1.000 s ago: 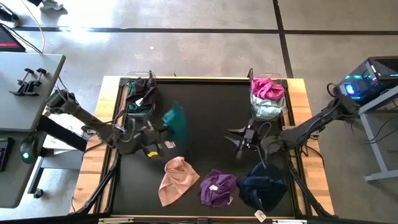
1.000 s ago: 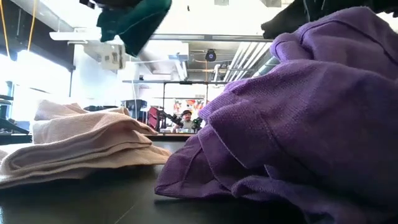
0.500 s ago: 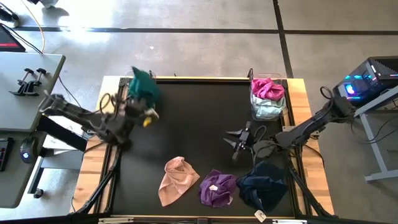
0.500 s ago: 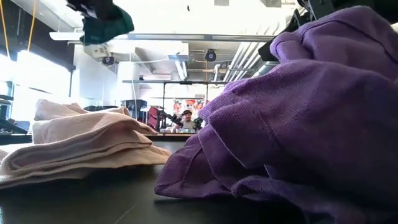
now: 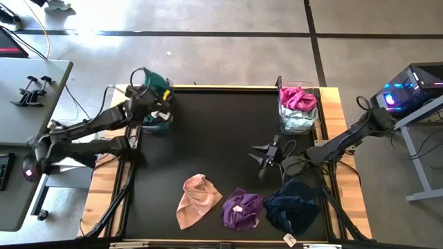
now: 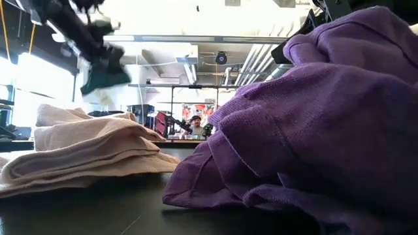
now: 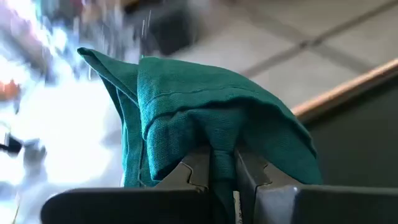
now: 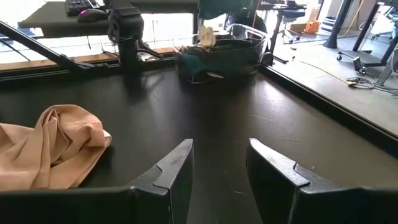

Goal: Sort towels by color in basket
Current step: Put the green microfiber cloth into the left transparent bin

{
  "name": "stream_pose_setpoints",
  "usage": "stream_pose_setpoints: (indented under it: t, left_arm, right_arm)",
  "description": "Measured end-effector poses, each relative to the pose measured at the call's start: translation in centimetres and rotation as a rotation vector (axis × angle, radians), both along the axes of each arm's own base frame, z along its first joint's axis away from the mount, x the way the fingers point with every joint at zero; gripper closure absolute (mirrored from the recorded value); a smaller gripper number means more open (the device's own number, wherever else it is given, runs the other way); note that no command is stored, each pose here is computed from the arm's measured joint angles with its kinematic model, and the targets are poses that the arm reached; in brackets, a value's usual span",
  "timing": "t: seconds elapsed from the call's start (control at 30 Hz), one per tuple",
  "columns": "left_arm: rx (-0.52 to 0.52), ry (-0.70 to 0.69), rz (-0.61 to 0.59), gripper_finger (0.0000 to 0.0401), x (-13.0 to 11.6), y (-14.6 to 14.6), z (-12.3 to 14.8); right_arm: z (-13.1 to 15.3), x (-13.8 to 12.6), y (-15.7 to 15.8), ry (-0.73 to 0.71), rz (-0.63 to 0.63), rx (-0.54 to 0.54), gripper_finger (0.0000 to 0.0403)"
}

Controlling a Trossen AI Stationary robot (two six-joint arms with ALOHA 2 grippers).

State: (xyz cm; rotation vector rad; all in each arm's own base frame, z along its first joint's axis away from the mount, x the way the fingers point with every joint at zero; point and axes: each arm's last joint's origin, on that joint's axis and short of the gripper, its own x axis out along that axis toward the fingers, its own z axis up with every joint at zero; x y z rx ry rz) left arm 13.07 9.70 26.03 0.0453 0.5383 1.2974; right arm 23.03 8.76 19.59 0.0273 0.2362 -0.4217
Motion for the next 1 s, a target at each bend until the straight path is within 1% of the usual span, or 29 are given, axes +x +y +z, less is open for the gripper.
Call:
stream_pose_setpoints:
  t: [0.07,0.13,0.27,0.37,0.43,0.5,0.67,0.73,0.8,0.9,1.0]
  left_arm:
    - [-0.102,0.015,0.069,0.0387,-0.9,1.6,-1.1]
    - [-0.199,0.016,0.101,0.0385,-1.6,2.9,-2.0]
    - [-0.372,0.006,0.087,0.0377,-1.9,5.1,-3.9]
    - [-0.404,0.07,0.099,0.0372,-1.5,5.6,-4.8]
    - [-0.422,0.078,0.091,0.0367,-0.9,5.7,-5.3]
    - [-0.465,0.075,0.078,0.0357,-0.8,5.9,-5.8]
    - [-0.58,0.047,-0.011,0.0307,-0.2,6.4,-7.0]
    - [-0.615,0.042,-0.038,0.0283,-0.1,6.5,-6.9]
    - [-0.636,0.042,-0.035,0.026,0.0,6.6,-6.0]
    - [-0.671,0.065,-0.022,0.0235,0.0,6.6,-3.9]
    - [-0.705,0.086,0.018,0.0224,-0.2,6.4,-1.6]
  right_arm:
    - [0.0,0.0,0.0,-0.002,-0.011,-0.004,0.0263]
    - [0.0,0.0,-0.1,-0.003,-0.02,-0.007,0.0263]
    - [0.0,0.0,-0.1,-0.007,-0.025,-0.003,0.0263]
    - [0.0,0.0,-0.1,-0.008,-0.026,0.001,0.0263]
    - [0.0,0.0,-0.1,-0.01,-0.027,0.002,0.0263]
    - [0.1,0.0,-0.1,-0.015,-0.029,0.007,0.0263]
    - [0.1,0.0,-0.1,-0.017,-0.029,0.011,0.0263]
    - [0.1,0.0,-0.1,-0.017,-0.028,0.012,0.0263]
    - [0.1,0.0,-0.1,-0.015,-0.027,0.008,0.0263]
    - [0.1,0.0,-0.1,-0.014,-0.027,0.005,0.0263]
    - [0.1,0.0,-0.1,-0.015,-0.028,0.007,0.0263]
